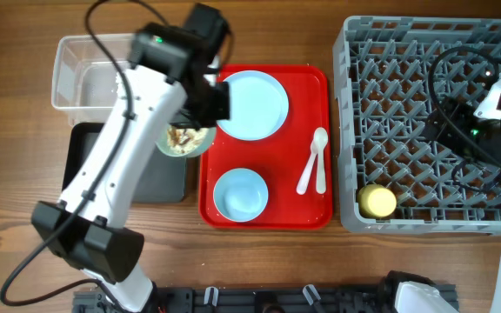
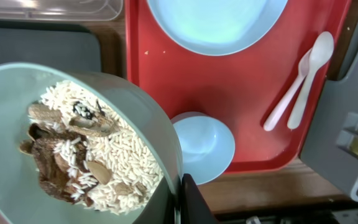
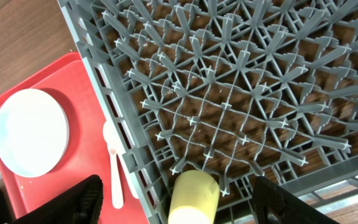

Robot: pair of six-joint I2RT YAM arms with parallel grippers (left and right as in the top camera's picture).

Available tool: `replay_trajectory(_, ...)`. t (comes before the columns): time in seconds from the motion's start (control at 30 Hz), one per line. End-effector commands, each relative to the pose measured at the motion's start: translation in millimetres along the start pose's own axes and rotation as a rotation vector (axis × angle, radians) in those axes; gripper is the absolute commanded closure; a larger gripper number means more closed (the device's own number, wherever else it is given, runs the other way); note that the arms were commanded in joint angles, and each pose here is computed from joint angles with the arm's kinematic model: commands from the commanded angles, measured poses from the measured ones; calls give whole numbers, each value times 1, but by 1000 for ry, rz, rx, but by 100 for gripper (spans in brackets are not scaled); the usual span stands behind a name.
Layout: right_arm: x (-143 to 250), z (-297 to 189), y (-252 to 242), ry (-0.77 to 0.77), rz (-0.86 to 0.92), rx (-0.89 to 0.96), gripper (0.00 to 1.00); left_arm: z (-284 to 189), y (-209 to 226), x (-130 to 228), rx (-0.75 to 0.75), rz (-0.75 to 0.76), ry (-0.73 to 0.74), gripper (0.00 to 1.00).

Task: Sort waste into correct bins and load items into the dishwasher rack
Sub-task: 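Lift green bowl with left gripper over the black tray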

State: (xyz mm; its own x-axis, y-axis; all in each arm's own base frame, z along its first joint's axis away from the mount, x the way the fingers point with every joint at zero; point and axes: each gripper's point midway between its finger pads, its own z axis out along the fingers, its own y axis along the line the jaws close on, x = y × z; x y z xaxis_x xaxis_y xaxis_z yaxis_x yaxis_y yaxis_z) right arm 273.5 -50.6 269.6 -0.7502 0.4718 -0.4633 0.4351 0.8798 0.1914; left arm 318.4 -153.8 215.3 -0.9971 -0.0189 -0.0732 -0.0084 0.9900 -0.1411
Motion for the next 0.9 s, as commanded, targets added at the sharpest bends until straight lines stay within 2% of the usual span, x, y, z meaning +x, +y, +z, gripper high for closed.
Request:
replay_trajectory(0.0, -2, 0, 1, 0, -15, -10, 21, -7, 6, -1, 144, 43, 38, 96)
replay_trajectory(0.23, -1, 0, 1, 0, -15, -9, 21, 9, 30, 2, 324, 34, 125, 96)
replay_trajectory(0.47, -1, 0, 1, 1, -15, -9, 21, 30, 57, 13, 571, -17, 177, 96)
replay_trajectory(0.7, -1, 0, 1, 3, -15, -9, 21, 61, 99, 11, 658, -146, 127, 96)
replay_trajectory(0.87, -1, 0, 1, 3, -15, -9, 21, 60, 122, 6, 881, -264, 7, 96)
